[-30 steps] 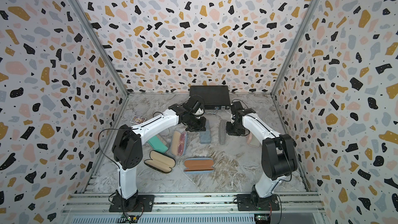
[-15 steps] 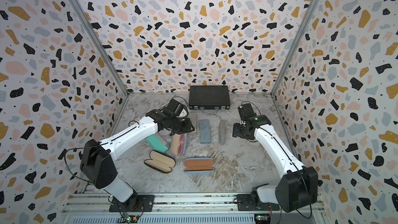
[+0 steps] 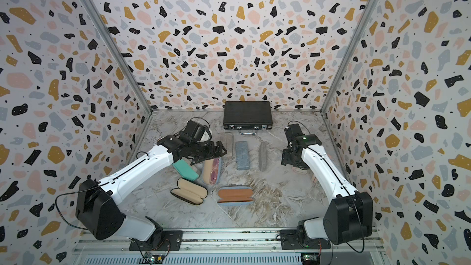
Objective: Close the glasses case
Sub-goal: Pick up the glasses case at the center of the board, then move the glasses case to the center of the board.
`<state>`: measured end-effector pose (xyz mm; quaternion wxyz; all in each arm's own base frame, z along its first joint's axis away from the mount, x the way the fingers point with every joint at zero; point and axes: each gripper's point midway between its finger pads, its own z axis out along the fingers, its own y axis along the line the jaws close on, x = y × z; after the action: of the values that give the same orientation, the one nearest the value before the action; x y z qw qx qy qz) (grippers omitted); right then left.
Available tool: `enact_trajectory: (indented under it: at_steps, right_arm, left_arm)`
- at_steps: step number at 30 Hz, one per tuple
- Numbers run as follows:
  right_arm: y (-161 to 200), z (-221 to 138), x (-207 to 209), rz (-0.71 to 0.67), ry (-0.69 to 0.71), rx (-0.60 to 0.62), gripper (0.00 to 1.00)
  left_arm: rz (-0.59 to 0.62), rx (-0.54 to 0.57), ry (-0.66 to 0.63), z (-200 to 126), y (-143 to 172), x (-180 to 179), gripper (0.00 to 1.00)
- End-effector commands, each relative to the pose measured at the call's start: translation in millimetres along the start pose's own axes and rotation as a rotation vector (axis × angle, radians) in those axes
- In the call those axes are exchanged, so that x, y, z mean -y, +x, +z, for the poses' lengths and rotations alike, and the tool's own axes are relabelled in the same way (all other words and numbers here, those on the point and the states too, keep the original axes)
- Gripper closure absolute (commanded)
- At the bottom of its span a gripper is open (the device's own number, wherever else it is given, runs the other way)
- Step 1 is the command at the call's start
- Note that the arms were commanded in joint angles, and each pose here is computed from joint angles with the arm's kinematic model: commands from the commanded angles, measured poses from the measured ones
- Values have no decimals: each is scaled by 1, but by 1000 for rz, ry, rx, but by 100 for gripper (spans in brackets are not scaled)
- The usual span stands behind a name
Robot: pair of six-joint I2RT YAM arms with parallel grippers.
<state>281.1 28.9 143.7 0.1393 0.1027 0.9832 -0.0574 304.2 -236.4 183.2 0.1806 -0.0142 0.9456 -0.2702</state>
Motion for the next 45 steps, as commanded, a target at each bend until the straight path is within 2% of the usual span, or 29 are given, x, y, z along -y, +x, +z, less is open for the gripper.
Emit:
enact_trajectory:
  at_steps: [1, 15, 19, 24, 26, 30, 33, 38, 45]
  right_arm:
    - [-7, -2, 9, 15, 39, -8, 23]
    - [-50, 41, 3, 54, 29, -46, 32]
    - [-57, 54, 0, 57, 18, -65, 39]
    - [-62, 67, -5, 61, 4, -84, 41]
    - [-63, 71, -7, 63, -5, -91, 47]
    - [-62, 74, -15, 63, -44, -104, 71]
    - [-59, 74, -23, 64, -96, -109, 84]
    - [-49, 71, -35, 84, -178, -124, 91]
    - [-30, 60, -48, 98, -239, -114, 92]
  left_arm:
    - [6, 29, 6, -5, -5, -4, 1]
    - [4, 19, -9, -4, -9, -11, 1]
    - [3, 14, -14, -3, -9, -12, 1]
    - [9, 14, -21, -4, -10, -13, 1]
    - [9, 14, -23, -3, -11, -14, 1]
    - [5, 7, -21, 0, -11, -15, 1]
    - [2, 4, -11, 1, -11, -14, 1]
    - [-6, 3, 3, 1, -10, -13, 1]
    - [-17, 7, 23, 0, -6, -12, 1]
